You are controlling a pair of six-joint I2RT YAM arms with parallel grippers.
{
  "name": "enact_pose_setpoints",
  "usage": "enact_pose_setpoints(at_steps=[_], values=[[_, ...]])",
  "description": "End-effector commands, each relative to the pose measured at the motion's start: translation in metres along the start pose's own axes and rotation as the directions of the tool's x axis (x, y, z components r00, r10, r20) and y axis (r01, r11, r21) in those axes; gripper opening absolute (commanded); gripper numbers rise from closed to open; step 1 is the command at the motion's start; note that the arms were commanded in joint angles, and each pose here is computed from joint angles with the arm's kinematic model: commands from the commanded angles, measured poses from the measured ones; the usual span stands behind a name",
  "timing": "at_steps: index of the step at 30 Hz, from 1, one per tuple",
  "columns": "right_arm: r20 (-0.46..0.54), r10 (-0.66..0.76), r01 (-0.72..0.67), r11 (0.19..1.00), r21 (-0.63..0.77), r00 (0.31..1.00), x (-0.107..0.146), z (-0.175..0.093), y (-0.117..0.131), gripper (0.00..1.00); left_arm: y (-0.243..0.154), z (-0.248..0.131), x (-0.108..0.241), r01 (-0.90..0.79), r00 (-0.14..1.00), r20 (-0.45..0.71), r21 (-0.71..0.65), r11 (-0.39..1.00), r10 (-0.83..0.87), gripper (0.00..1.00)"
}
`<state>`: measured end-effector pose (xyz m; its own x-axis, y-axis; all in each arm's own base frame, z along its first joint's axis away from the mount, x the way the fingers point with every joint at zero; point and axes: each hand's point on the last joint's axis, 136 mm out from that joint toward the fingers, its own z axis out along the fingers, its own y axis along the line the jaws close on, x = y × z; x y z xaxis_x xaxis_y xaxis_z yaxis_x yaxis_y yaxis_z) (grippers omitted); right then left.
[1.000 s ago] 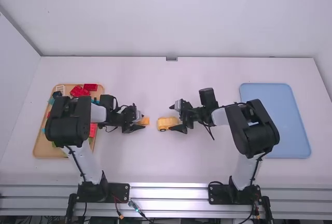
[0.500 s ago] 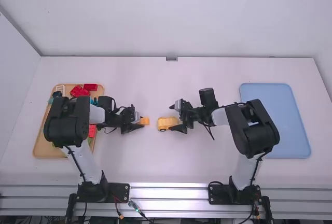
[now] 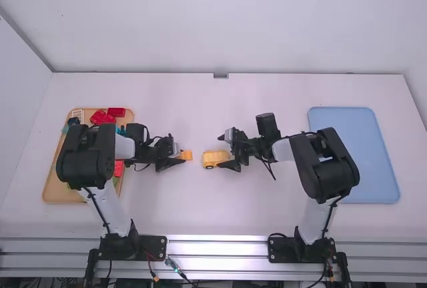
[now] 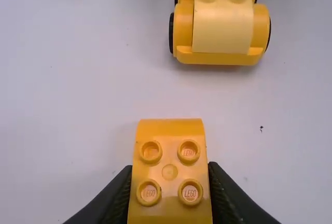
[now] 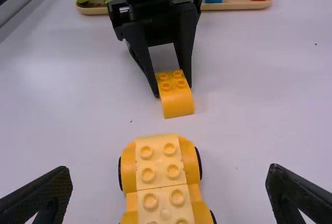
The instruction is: Assemble lego blocks to make yellow taxi
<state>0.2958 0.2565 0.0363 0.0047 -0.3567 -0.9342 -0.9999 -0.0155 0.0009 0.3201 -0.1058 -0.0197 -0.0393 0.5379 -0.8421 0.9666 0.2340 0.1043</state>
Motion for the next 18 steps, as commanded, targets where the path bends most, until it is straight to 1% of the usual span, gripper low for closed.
enact_pose_setpoints(at_steps=[1,4,5,8,10,12,15,17,18], values=[[0.006,0.011,-0.011,1.000,-0.009,1.000,0.002,0.000,0.000,0.99,-0.008,0.003,0.004,0.028,1.000,0.006,0.021,0.999,-0.029,0.40],[-0.007,0.005,-0.006,1.000,-0.012,1.000,0.006,0.000,0.002,0.99,-0.005,-0.003,-0.007,0.028,0.998,0.055,0.014,1.000,-0.028,0.43],[-0.008,0.000,0.000,1.000,-0.013,1.000,0.006,0.000,0.002,0.99,-0.005,-0.003,-0.008,0.026,0.998,0.057,0.013,1.000,-0.027,0.43],[-0.032,-0.026,0.026,0.999,-0.030,0.999,0.017,0.002,0.008,0.99,-0.002,-0.004,-0.015,-0.001,0.998,0.056,0.004,1.000,0.001,0.37],[-0.035,-0.017,0.016,0.999,-0.035,0.999,0.022,0.004,0.009,0.99,-0.001,-0.003,-0.014,0.002,0.999,0.038,0.001,1.000,-0.002,0.34],[-0.018,-0.013,0.012,0.999,-0.049,1.000,0.026,0.006,0.011,0.99,0.001,-0.001,-0.009,0.027,1.000,-0.006,-0.010,1.000,-0.028,0.33],[0.000,-0.012,0.012,0.998,-0.060,1.000,0.027,0.008,0.013,0.99,-0.001,0.003,-0.005,0.040,0.998,-0.040,-0.006,0.999,-0.040,0.31],[0.001,-0.003,0.003,0.998,-0.058,1.000,0.028,0.008,0.012,0.99,-0.002,0.005,-0.005,0.037,0.998,-0.052,0.000,0.999,-0.037,0.34],[-0.001,-0.002,0.002,0.998,-0.058,1.000,0.028,0.008,0.012,0.99,-0.002,0.005,-0.004,0.036,0.998,-0.059,0.000,0.999,-0.036,0.39]])
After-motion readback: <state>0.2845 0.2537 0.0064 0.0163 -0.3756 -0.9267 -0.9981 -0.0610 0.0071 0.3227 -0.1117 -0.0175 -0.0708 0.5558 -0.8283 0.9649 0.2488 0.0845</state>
